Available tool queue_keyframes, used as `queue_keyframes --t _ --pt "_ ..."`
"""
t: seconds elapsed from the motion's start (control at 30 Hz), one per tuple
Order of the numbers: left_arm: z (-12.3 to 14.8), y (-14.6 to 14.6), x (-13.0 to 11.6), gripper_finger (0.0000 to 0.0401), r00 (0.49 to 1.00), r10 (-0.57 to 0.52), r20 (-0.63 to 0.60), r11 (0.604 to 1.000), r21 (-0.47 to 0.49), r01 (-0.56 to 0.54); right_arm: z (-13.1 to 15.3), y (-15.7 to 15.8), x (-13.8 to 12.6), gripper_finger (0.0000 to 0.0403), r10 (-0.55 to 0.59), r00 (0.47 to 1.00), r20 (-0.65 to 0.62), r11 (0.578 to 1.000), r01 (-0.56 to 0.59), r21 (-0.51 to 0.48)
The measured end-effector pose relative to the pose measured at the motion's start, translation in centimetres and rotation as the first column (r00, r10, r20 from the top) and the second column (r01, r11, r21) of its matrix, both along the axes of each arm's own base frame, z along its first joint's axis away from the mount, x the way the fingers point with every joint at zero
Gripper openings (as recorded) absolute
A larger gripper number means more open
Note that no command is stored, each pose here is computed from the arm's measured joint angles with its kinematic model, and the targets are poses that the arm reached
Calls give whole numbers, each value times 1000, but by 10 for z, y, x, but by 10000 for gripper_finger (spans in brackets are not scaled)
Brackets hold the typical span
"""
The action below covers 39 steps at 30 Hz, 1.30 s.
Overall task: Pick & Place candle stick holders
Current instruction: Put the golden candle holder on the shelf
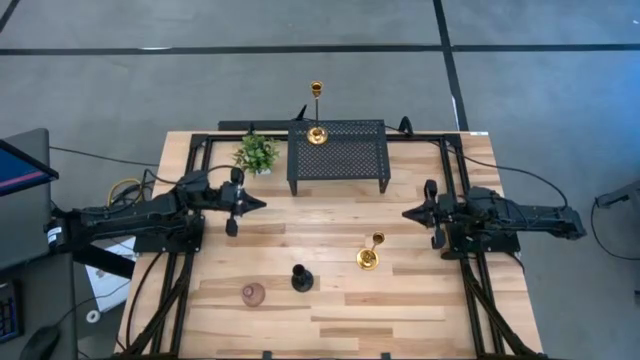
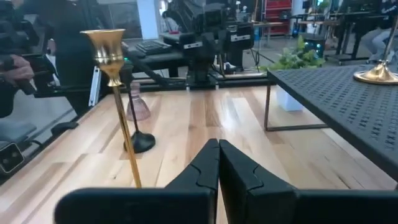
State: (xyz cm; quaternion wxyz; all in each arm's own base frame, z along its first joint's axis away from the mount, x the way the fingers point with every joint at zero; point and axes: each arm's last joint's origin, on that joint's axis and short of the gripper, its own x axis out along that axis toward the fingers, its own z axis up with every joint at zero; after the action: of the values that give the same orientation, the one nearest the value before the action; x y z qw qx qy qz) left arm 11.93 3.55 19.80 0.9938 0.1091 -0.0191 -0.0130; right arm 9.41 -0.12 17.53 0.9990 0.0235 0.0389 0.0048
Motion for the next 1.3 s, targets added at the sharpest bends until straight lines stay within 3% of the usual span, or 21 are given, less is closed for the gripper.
queue_keyframes --t 0.17,0.33,0.57,0.67,1.0,1.13,1.3 --pt "1 0 0 4 1000 -1 10 1000 -21 1 0 5 0 0 127 992 1 992 -127 -1" --pt "2 0 0 5 1000 -2 21 1000 -19 2 -4 9 3 0 202 978 -45 976 -205 -71" --pt "3 0 0 4 1000 -3 30 1000 -16 3 -5 6 12 3 79 994 -79 997 -81 -13" --pt "3 0 0 5 1000 -4 30 1000 -18 4 -5 8 15 28 108 991 -79 994 -109 -9" --pt "5 0 0 5 999 -4 41 999 -35 6 -11 12 23 166 122 982 -145 992 -125 -10" --pt "5 0 0 5 999 -4 45 999 -33 5 -8 16 30 179 148 983 -111 989 -150 -12" --pt "5 0 0 5 999 -2 45 999 -33 4 -6 22 40 166 180 981 -74 983 -182 -20"
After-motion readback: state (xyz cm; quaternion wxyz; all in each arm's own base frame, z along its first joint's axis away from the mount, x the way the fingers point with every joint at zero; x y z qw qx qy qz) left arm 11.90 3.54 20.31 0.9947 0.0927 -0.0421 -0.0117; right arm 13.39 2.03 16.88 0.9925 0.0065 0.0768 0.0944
